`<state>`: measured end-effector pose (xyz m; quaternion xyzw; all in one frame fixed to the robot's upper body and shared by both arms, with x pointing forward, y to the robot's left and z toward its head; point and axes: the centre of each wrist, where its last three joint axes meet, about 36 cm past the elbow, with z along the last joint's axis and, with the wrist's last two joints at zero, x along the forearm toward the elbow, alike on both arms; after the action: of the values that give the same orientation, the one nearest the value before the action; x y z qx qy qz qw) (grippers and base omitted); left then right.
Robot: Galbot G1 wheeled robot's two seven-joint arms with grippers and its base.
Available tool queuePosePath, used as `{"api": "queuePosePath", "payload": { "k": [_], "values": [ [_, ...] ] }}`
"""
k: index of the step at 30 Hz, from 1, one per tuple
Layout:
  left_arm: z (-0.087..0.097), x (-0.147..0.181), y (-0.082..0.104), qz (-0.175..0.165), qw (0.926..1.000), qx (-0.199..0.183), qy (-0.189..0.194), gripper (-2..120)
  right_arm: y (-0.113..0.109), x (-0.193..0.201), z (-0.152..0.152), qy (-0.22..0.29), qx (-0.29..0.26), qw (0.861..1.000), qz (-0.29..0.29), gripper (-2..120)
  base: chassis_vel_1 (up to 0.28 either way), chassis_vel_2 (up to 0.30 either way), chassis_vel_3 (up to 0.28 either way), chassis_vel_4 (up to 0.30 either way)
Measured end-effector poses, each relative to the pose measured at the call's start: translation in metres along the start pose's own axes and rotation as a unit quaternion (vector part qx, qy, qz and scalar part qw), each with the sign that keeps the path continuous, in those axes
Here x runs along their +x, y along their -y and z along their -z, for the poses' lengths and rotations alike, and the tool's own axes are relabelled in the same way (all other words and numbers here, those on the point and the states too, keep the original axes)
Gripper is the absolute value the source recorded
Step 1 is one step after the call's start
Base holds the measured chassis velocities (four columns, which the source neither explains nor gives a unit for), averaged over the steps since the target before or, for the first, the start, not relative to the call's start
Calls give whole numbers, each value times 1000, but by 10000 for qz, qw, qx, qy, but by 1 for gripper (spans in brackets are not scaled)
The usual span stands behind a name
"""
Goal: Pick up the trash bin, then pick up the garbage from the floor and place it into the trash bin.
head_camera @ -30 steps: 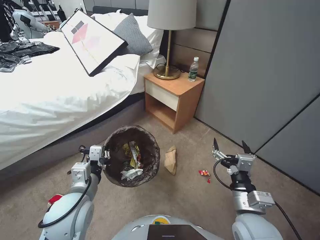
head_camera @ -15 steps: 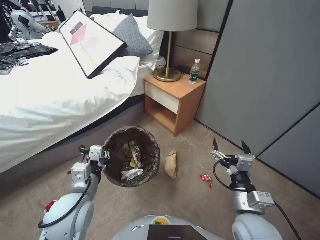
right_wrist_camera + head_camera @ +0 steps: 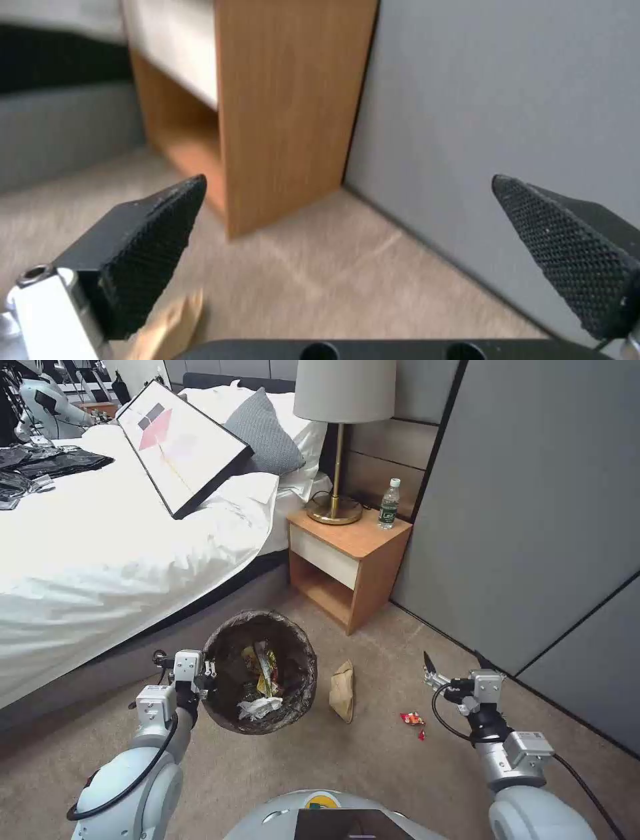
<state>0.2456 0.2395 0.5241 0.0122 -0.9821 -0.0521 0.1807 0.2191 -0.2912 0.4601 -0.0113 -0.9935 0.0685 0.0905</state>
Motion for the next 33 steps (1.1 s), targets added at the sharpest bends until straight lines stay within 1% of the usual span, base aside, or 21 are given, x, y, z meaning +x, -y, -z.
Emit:
{"api": "queuePosePath", "payload": {
  "k": [3,5,7,8,11,12,14,15,16,18,19,21,22,23,25,27,29,33],
  "values": [
    [0,0,-1,19,10000,-4,-21,2,8,-9,-14,-395,-92,9990,160,100,0,0,0,0],
    [-1,1,-1,22,10000,-6,-26,2,9,-11,-18,-459,-100,9987,183,100,0,0,0,0],
    [-1,1,-1,23,10000,-10,-45,2,12,-21,-32,-660,-116,9973,291,100,0,0,0,0],
    [-1,1,-1,23,10000,-10,-45,2,12,-21,-32,-660,-116,9973,291,100,0,0,0,0],
    [-1,1,-1,22,10000,-12,-60,2,15,-33,-55,-966,-175,9941,454,100,0,0,0,0],
    [-1,1,-1,22,10000,-12,-60,2,15,-33,-55,-966,-175,9941,454,100,0,0,0,0],
    [-2,1,-1,22,10000,-15,-70,2,18,-41,-76,-1259,-140,9901,600,100,0,0,0,0],
    [-2,1,-1,22,10000,-15,-73,2,18,-44,-82,-1337,-122,9889,638,100,0,0,0,0],
    [-2,1,-1,22,10000,-15,-73,2,18,-44,-82,-1337,-122,9889,638,100,0,0,0,0],
    [-2,2,-1,23,10000,-9,-81,2,20,-53,-103,-1579,-115,9849,694,100,0,0,0,0],
    [-2,2,-1,23,10000,-9,-81,2,20,-53,-103,-1579,-115,9849,694,100,0,0,0,0],
    [-2,2,-1,26,10000,-11,-86,2,19,-61,-116,-1703,-134,9829,692,100,0,0,0,0],
    [-2,2,-1,26,10000,-11,-86,2,19,-61,-116,-1703,-134,9829,692,100,0,0,0,0],
    [-2,2,-1,29,10000,-12,-87,2,19,-66,-123,-1767,-167,9817,684,100,0,0,0,0],
    [-2,2,-1,34,10000,-12,-85,2,19,-68,-127,-1797,-193,9812,680,100,0,0,0,0],
    [-2,2,-1,46,10000,-8,-77,2,19,-75,-138,-1920,-281,9788,655,100,0,0,0,0],
    [-2,2,-1,47,10000,-8,-76,2,19,-76,-141,-1960,-304,9780,649,100,0,0,0,0],
    [-2,1,-1,46,10000,-6,-64,2,21,-84,-158,-2177,-441,9729,635,100,0,0,0,0]
  ]
}}
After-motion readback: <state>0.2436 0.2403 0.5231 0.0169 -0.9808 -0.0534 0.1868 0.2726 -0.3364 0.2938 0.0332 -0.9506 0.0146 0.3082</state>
